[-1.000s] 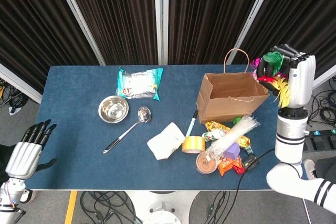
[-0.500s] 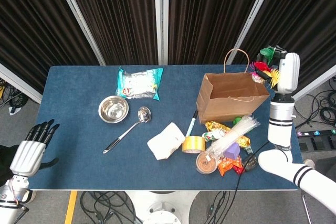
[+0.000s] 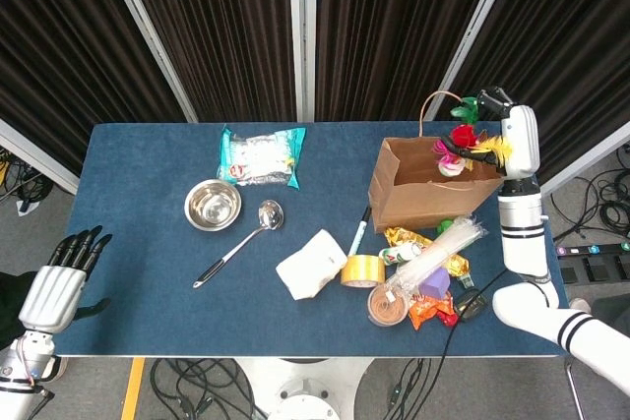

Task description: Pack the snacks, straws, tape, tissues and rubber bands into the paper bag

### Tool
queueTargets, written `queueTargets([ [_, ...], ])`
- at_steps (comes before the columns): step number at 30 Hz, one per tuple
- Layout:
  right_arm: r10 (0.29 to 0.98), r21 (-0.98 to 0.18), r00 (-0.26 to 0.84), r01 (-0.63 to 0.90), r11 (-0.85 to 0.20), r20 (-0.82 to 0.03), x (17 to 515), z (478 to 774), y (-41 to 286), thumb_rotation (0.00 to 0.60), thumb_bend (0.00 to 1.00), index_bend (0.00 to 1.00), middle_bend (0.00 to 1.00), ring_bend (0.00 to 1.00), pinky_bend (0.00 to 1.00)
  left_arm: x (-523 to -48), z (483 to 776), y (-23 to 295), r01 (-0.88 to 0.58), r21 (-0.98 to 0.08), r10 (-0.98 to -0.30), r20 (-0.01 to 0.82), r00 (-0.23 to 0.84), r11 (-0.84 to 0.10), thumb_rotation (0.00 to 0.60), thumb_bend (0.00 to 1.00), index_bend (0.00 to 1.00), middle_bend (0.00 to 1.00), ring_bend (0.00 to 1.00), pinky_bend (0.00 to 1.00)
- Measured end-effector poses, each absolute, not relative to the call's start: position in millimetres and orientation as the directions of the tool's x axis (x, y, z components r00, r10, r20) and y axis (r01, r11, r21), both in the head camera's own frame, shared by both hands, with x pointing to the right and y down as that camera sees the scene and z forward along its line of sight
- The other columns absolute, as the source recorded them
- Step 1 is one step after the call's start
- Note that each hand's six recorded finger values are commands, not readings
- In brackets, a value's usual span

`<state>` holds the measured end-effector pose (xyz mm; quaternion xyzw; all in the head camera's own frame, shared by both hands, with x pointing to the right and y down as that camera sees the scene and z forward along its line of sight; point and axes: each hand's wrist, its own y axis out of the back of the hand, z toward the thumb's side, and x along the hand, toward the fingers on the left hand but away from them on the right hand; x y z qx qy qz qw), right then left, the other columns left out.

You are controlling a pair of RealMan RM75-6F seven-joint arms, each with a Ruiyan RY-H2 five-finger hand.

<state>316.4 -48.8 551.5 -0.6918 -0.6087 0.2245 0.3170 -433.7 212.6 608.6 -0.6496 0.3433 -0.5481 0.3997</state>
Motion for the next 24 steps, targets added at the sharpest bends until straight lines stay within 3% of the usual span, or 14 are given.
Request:
queueTargets([
  [14,0.988,-0.718,0.150,0.692,-0.080,0.035,316.3,551.1,-50.8,0.600,0.00,0.30,0.28,0.10,0.18,-434.0,608.7,212.0,-0.012,-0.896,-0.885,0.436,0.162,-0.444,0.600,0.16,0.07,0.05,0.00,0.12],
  [24,0.975,-0.628,0.172,0.776,-0.047,0.140,294.9,513.7,-49.2,0.600,0.00,0.30,0.28,0.11,0.18,-432.1,605.3,207.7,-0.013,-0.902,-0.891,0.423,0.167,-0.431,0.600,0.16,0.07,0.05,0.00,0.12],
])
